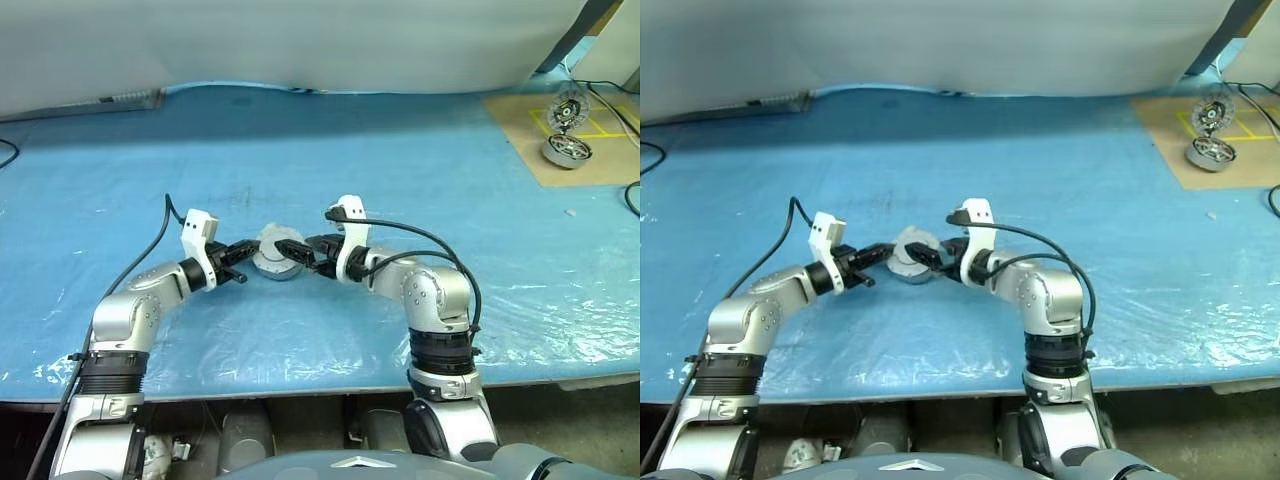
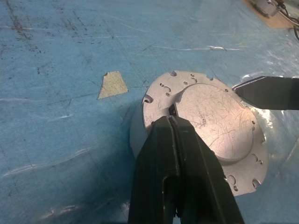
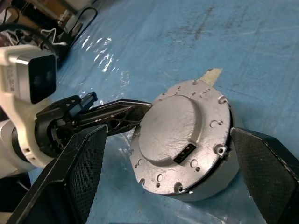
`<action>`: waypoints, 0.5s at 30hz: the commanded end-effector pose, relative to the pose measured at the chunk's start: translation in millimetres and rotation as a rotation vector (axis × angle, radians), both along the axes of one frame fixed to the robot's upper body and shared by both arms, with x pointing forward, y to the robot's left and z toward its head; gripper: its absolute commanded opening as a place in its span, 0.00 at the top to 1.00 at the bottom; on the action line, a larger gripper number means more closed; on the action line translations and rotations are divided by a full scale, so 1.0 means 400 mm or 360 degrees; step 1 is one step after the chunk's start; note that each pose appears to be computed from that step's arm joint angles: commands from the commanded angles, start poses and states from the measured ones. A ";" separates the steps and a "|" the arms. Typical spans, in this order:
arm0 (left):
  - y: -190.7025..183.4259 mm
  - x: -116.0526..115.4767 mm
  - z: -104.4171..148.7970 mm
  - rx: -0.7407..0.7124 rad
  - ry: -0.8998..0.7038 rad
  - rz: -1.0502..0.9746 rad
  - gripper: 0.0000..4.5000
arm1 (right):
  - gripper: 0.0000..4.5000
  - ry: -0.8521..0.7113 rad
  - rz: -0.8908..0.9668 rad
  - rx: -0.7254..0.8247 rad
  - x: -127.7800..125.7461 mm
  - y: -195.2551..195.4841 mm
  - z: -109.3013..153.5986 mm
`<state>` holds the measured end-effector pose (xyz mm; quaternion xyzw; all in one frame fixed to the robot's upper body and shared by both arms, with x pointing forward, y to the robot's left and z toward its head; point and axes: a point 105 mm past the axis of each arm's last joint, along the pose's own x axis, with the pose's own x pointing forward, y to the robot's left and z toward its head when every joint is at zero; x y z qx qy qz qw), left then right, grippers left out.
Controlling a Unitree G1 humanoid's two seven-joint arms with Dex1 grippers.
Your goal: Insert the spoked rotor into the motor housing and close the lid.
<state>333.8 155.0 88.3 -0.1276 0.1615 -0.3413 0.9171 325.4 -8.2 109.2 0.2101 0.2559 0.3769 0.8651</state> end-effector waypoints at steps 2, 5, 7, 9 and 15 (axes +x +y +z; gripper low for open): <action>-0.017 -0.014 -0.023 0.0009 0.0046 -0.0035 1.00 | 0.00 0.0109 -0.0054 0.0104 0.016 -0.001 0.000; -0.021 -0.016 -0.025 0.0002 0.0045 -0.0039 1.00 | 0.00 0.0212 -0.0071 0.0136 0.018 0.004 -0.023; -0.023 -0.017 -0.025 -0.0001 0.0044 -0.0043 1.00 | 0.00 0.0267 -0.0063 0.0185 0.016 0.011 -0.027; -0.025 -0.017 -0.025 -0.0003 0.0044 -0.0044 1.00 | 0.00 0.0307 -0.0044 0.0235 0.012 0.019 -0.026; -0.028 -0.017 -0.029 0.0000 0.0042 -0.0041 1.00 | 0.00 0.0469 0.0063 0.0458 -0.008 0.062 -0.015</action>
